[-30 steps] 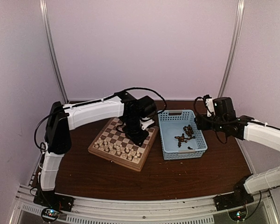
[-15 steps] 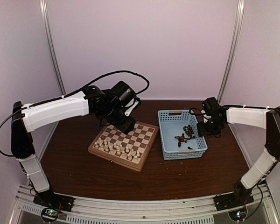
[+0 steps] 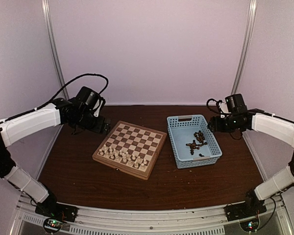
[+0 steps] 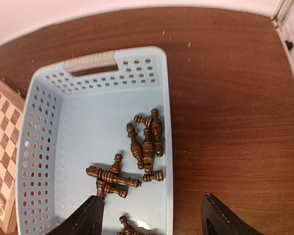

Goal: Set up the chess pieces on the board
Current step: Reset both arms

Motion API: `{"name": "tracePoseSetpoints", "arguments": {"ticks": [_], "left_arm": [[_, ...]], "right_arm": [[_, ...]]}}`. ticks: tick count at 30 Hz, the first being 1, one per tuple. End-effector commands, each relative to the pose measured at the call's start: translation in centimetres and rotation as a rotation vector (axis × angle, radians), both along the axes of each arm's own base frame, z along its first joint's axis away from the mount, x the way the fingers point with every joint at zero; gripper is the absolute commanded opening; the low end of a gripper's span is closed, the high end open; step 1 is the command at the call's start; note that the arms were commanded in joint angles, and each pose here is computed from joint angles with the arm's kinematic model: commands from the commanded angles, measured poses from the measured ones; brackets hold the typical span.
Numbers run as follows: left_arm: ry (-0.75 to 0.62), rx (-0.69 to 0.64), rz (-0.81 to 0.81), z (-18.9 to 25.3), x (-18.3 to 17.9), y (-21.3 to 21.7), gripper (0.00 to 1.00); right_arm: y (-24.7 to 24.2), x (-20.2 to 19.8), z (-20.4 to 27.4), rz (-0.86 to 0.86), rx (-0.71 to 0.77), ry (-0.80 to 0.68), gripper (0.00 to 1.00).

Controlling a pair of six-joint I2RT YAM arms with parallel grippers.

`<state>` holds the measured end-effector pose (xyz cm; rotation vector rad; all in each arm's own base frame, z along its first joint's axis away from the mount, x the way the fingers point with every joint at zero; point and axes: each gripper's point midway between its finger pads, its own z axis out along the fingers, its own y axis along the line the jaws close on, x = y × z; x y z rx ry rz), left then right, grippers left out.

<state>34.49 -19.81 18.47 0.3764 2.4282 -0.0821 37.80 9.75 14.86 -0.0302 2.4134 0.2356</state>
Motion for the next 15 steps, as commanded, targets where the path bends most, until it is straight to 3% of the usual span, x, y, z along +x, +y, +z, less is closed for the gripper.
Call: {"name": "tracePoseSetpoints", "arguments": {"ticks": [1,5,9,12,15], "left_arm": [[-0.177,-0.09,0.103,3.1,1.2,3.4,0.97],[-0.37,-0.069,0.125,4.7,0.6,5.8,0.98],[-0.506,0.003,0.08,3.8,-0.4,7.2,0.98],[-0.542,0.057,0.092,3.0,-0.1,7.9,0.98],[-0.528,0.139,0.144,2.0,0.8,9.0,0.98]], "right_arm": [[-3.3,-0.4,5.6,-0.143,-0.05,-0.238,0.73],[-7.1,-2.5,9.1,-0.28,-0.135,-0.483,0.83],[-8.3,-4.0,9.5,-0.326,-0.13,-0.749,0.78],[-7.1,-4.7,8.6,-0.223,-0.153,-0.827,0.85],[-6.5,-3.9,7.4,-0.135,-0.264,-0.764,0.9]]}}
